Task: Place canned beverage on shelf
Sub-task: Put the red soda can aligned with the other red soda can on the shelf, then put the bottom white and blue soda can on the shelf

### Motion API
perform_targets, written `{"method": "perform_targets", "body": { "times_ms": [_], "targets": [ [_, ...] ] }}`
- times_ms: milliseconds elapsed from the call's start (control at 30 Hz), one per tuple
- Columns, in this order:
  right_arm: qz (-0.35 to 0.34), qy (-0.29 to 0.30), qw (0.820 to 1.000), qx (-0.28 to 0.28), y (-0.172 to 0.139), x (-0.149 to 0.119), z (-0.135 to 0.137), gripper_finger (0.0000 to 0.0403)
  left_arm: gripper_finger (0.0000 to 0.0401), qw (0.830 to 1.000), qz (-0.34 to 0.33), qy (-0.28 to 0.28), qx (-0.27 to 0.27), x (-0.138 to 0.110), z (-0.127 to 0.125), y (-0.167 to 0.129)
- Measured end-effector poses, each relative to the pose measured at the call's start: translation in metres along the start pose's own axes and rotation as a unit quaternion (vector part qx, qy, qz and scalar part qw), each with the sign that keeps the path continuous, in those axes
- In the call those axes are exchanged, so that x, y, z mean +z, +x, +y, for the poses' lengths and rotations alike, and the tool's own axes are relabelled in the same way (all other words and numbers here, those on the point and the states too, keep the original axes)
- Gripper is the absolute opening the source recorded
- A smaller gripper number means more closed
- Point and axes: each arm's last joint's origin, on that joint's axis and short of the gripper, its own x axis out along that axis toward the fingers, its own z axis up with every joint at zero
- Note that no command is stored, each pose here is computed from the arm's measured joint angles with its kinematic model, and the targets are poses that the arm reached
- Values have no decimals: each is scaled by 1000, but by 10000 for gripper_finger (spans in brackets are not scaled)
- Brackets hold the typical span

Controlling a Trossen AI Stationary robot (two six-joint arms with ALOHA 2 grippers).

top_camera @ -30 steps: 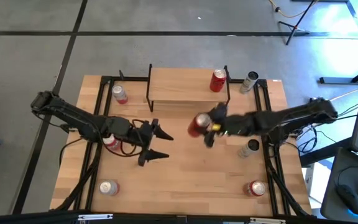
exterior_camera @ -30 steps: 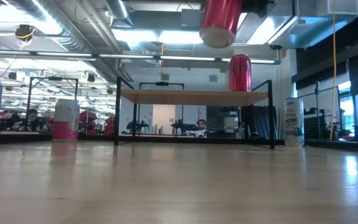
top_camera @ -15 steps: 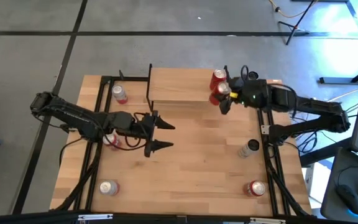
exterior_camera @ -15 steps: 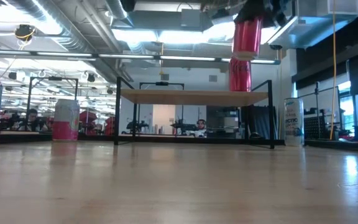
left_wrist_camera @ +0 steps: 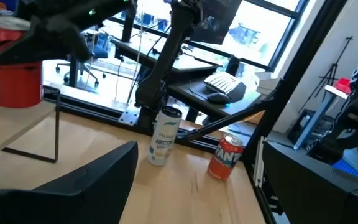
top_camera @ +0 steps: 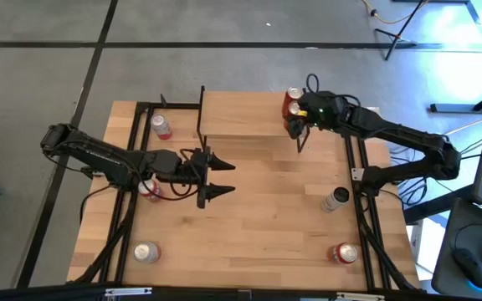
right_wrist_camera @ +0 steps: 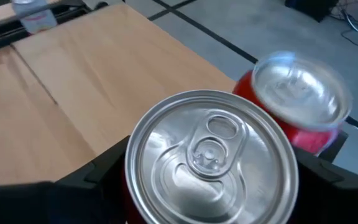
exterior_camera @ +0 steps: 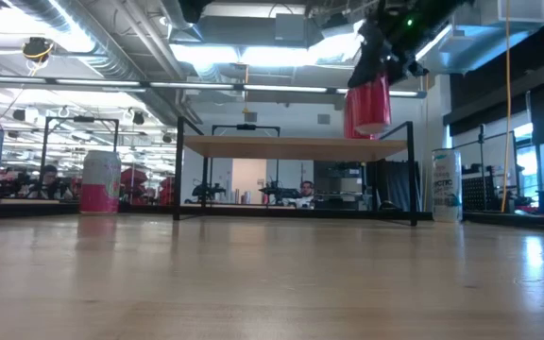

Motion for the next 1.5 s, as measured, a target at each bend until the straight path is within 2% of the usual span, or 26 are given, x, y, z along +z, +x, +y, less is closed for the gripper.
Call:
{"method": "perform_targets", "body": {
  "times_ms": [433, 867, 1133, 1267, 1367, 1500],
  "targets": [
    [7, 24, 1000, -15, 12, -13, 0, 285, 339, 1000, 0, 0, 0, 0, 0, 0],
    [15, 24, 1000, -12, 9, -9, 0, 356, 339, 1000, 0, 1, 0, 0, 0, 0],
    [7, 15, 1000, -10, -21, 25, -4, 358, 339, 1000, 1, 1, -3, 0, 0, 0],
    [39, 9, 999, 10, -44, 35, -8, 358, 339, 1000, 1, -2, -3, 0, 0, 0],
    [59, 19, 997, 51, -70, 35, -5, 358, 339, 1000, 3, -3, -7, 0, 0, 0],
    [89, 40, 991, 97, -104, 19, 3, 358, 339, 1000, 7, -4, -20, 0, -1, 0]
  ]
}}
